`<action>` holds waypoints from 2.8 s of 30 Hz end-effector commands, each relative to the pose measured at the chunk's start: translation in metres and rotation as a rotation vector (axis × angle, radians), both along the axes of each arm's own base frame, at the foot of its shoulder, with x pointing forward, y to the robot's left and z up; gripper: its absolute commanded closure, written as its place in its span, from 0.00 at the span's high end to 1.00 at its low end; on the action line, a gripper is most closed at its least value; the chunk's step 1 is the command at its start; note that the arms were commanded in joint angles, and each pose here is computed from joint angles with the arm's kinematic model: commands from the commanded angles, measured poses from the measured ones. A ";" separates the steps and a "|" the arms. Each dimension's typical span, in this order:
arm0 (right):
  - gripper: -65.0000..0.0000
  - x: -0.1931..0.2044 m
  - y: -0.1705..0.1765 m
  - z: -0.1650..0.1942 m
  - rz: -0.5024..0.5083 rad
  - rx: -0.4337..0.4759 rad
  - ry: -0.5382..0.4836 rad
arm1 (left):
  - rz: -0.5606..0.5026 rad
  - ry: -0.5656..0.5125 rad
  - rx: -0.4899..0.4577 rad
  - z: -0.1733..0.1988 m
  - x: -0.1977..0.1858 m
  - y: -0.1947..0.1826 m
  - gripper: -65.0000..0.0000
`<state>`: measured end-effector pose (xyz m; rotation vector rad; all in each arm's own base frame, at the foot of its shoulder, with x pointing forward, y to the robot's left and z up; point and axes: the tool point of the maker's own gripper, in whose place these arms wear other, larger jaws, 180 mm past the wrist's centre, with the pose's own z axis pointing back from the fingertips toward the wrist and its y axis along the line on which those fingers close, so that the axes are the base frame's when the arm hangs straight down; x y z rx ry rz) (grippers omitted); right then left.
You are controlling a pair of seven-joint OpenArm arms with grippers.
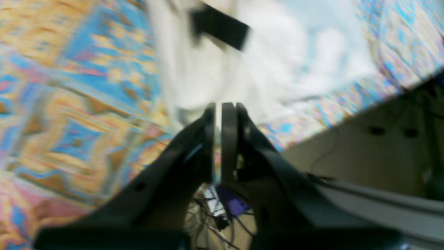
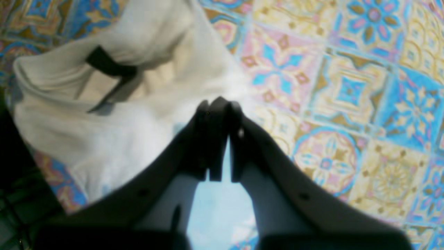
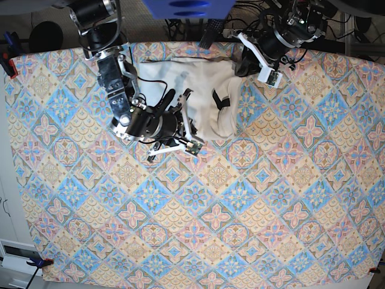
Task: Fold the T-shirt properly
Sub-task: 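Grasp the folded bundle with both grippers and lift it, then carry the folded shirt with the right gripper and set it down on the cloth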
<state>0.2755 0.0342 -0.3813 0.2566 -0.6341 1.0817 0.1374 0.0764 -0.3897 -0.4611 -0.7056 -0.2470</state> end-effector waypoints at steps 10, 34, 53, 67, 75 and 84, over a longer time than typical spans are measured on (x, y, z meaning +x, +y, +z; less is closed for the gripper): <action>0.03 0.009 0.059 -0.017 0.136 0.026 0.025 | 0.037 0.047 -0.017 -0.021 -0.003 0.001 0.03; 0.03 0.032 0.095 0.033 0.217 0.165 -0.098 | -0.026 0.044 -0.017 -0.018 -0.008 -0.006 0.03; 0.03 0.093 -0.006 -0.022 -0.077 0.125 0.068 | -0.230 0.109 0.009 -0.028 -0.018 -0.039 0.03; 0.03 0.052 -0.082 -0.104 -0.099 -0.174 0.190 | -0.212 0.121 0.167 -0.072 0.023 -0.003 0.03; 0.03 0.013 -0.139 -0.091 -0.088 -0.314 0.124 | -0.248 0.080 0.237 -0.081 0.057 -0.003 0.03; 0.03 -0.028 -0.165 -0.073 -0.037 -0.381 0.068 | -0.217 -0.035 0.231 -0.057 0.124 -0.013 0.03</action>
